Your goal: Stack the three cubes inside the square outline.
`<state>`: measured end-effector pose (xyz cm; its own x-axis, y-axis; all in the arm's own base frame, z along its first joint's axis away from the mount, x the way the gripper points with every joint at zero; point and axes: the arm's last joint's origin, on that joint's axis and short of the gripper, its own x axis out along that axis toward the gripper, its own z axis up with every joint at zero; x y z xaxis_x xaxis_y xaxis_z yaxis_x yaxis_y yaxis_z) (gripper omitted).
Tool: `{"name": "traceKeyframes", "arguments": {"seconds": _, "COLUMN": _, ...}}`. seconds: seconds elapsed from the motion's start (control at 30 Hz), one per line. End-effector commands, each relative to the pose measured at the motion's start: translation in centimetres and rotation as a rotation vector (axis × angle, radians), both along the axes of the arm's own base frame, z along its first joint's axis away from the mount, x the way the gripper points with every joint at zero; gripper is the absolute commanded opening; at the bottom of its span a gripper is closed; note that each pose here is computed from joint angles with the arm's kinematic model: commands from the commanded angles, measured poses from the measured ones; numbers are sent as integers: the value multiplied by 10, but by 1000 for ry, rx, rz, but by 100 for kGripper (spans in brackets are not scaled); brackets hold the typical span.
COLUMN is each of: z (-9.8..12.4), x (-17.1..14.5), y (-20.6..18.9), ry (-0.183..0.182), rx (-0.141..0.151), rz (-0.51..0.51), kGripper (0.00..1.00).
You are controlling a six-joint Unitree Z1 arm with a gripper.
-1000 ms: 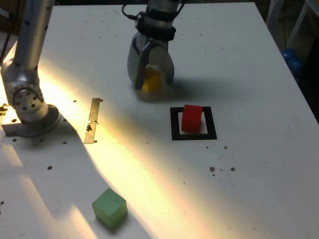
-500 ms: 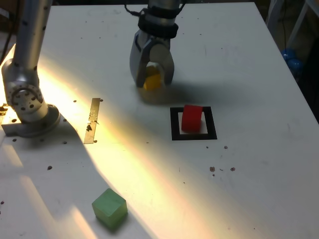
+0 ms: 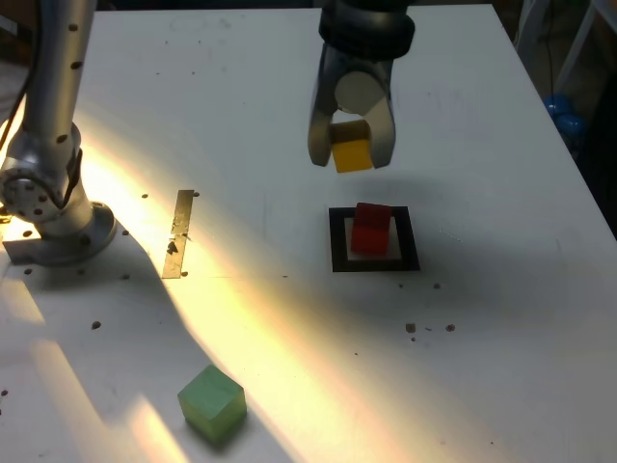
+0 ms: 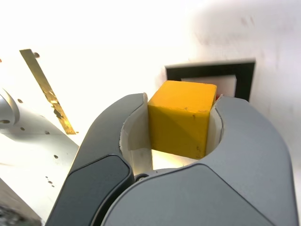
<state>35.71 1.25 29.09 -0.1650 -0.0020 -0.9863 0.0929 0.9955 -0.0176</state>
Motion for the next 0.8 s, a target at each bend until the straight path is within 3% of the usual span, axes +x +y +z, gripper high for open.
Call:
{"name": "traceKeyframes", "arguments": {"seconds": 0.0, "z": -3, "x": 6, "y": -11, "ry": 11, "rx": 4, "rz": -24, "kGripper": 31}}
{"name": "traceKeyframes", "arguments": {"seconds": 0.3, "z": -15, "x": 19, "y": -40, "ry": 30, "rx": 6, "rz": -76, "kGripper": 31}}
{"name": "traceKeyframes", "arguments": {"seconds": 0.63, "z": -25, "x": 23, "y": -45, "ry": 50, "rx": 6, "rz": -78, "kGripper": 32}}
{"name": "traceKeyframes", "arguments": {"seconds": 0.7, "z": -27, "x": 23, "y": -45, "ry": 54, "rx": 3, "rz": -78, "kGripper": 37}}
{"name": "traceKeyframes", "arguments": {"seconds": 0.77, "z": -30, "x": 23, "y": -45, "ry": 58, "rx": -5, "rz": -80, "kGripper": 53}}
